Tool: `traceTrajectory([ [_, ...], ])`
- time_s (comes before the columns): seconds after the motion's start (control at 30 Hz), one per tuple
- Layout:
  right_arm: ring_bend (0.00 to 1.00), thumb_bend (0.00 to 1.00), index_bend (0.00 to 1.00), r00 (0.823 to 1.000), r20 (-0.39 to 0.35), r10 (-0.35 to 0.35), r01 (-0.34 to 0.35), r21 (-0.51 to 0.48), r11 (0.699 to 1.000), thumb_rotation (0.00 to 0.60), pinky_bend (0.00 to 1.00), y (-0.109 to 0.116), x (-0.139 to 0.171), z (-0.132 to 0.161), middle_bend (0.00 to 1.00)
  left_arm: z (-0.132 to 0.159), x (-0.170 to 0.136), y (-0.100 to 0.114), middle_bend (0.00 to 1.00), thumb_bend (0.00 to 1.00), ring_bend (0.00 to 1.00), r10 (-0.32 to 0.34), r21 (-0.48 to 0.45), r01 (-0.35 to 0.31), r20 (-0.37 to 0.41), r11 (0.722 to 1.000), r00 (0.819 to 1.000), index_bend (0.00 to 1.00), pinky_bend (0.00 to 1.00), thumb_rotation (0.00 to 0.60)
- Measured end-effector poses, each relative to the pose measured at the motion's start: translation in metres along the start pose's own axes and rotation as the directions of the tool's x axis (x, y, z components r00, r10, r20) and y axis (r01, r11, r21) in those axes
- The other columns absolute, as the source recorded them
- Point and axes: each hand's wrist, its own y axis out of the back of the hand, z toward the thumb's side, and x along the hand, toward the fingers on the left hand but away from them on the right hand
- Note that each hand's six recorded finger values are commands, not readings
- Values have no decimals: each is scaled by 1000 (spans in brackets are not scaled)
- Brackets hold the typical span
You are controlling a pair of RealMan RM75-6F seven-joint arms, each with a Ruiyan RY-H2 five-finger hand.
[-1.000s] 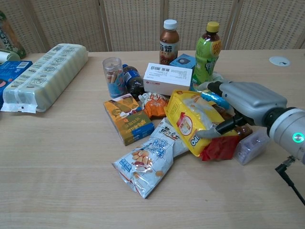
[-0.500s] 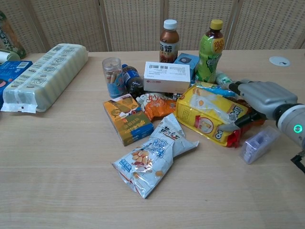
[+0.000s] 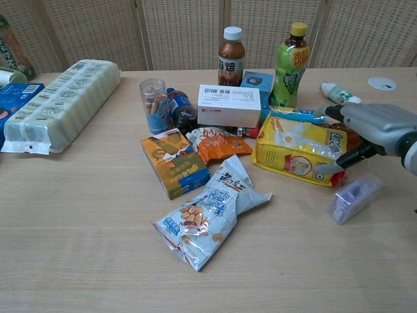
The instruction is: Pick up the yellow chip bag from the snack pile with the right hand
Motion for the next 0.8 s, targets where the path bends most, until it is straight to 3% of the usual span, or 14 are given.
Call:
traceTrajectory([
  [0.43, 0, 0, 0, 997, 14, 71, -71, 19, 997, 402, 0, -11, -25, 15, 0, -11, -8, 1, 29, 221, 0, 7, -10, -8, -27, 1000, 1000, 74, 0, 600],
  [0.5, 0, 0, 0, 997, 19, 75, -75, 19, 997, 458, 32, -13, -29, 17, 0, -12, -8, 0, 29, 222, 0, 8, -13, -8, -28, 1000, 1000, 74, 0, 600],
  [0.57, 13, 0, 0, 997, 22, 75, -75, 18, 997, 531, 186, -15, -31, 19, 25, -12, -9, 0, 29, 221, 0, 8, -13, -9, -28, 1000, 1000, 74, 0, 600],
  [0.6, 91, 0, 7, 997, 23, 72, -73, 15, 997, 565, 353, -15, -31, 20, 108, -13, -9, 1, 29, 221, 0, 10, -13, -10, -29, 1000, 1000, 73, 0, 600],
  [0.63, 233, 0, 69, 997, 23, 67, -67, 12, 998, 592, 508, -15, -32, 20, 244, -13, -9, 1, 29, 220, 0, 11, -13, -12, -31, 1000, 999, 74, 0, 600],
  [0.7, 515, 0, 214, 999, 27, 45, -46, 3, 999, 600, 687, -14, -32, 19, 482, -15, -10, 1, 29, 221, 0, 11, -13, -12, -35, 1000, 999, 74, 0, 600],
  [0.73, 627, 0, 298, 999, 29, 36, -36, -5, 999, 600, 750, -13, -32, 19, 571, -15, -10, 1, 29, 221, 0, 10, -13, -10, -36, 1000, 999, 74, 0, 600],
  [0.8, 734, 1, 381, 999, 32, 10, -9, -25, 1000, 600, 812, -10, -32, 18, 666, -15, -10, 0, 29, 222, 0, 9, -14, -9, -34, 1000, 999, 74, 0, 600],
])
